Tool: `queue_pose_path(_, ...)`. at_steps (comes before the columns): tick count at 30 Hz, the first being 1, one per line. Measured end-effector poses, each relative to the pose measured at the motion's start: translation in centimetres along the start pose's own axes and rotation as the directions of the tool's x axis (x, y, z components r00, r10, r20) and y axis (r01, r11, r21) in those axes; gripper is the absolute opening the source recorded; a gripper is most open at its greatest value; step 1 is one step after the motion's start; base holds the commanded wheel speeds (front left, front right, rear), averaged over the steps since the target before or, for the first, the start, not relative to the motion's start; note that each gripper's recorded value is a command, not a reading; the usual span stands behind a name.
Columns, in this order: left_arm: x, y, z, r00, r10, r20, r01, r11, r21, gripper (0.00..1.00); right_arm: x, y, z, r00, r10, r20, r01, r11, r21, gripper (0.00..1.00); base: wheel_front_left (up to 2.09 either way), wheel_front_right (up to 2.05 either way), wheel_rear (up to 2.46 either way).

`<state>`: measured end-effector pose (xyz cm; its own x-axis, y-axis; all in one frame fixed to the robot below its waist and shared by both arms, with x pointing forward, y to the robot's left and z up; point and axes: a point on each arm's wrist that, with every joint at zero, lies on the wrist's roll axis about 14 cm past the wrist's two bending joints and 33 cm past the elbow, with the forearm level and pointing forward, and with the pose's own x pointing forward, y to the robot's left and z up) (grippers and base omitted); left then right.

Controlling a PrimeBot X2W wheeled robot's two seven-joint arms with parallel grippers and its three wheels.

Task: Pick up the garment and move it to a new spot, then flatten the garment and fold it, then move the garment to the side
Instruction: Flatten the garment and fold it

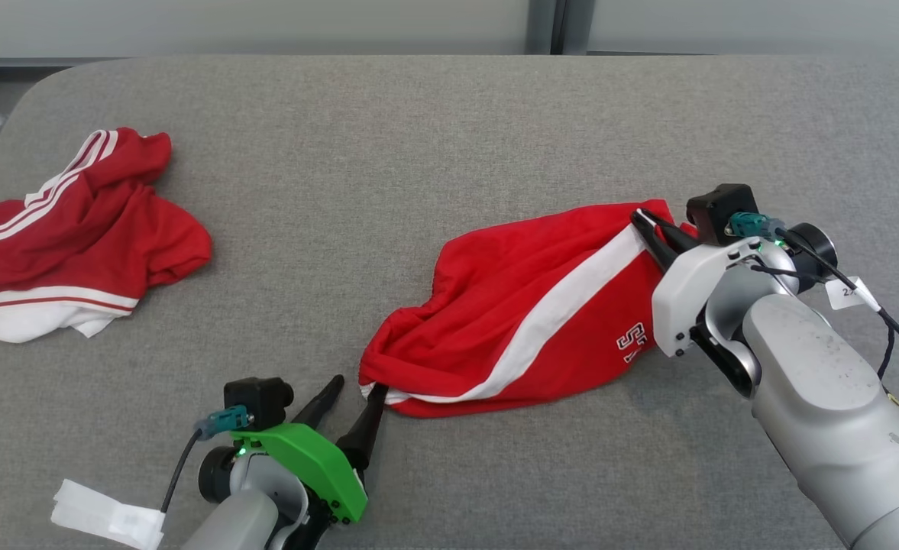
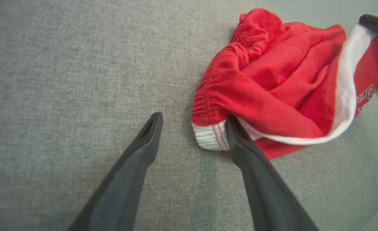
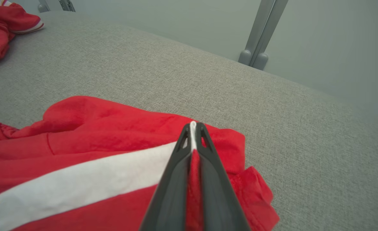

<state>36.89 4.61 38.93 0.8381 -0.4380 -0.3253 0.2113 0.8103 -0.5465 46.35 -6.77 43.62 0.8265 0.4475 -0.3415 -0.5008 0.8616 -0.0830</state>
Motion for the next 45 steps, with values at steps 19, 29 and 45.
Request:
queue_pose_path(19, 0.2, -3.7, -1.3, 0.992, -0.109, -0.068, 0.103, 0.991, -0.091, 1.0, -1.7, -1.5, 0.7, 0.998, -0.039, 0.042, 0.039, 0.999, 0.006, 0.0, 0.0, 0.0, 0.0)
queue_pose_path(29, -0.6, -2.2, -2.1, 0.992, -0.068, -0.105, 0.057, 0.992, -0.11, 1.0, -2.0, -1.2, 0.6, 0.998, -0.035, 0.047, 0.035, 0.999, 0.012, 0.0, 0.0, 0.0, 0.0)
queue_pose_path(45, -0.5, -4.3, -2.2, 0.987, -0.125, -0.105, 0.108, 0.983, -0.148, 0.0, -2.3, -1.2, 1.8, 0.995, -0.04, 0.092, 0.037, 0.999, 0.034, 0.0, 0.0, 0.0, 0.0)
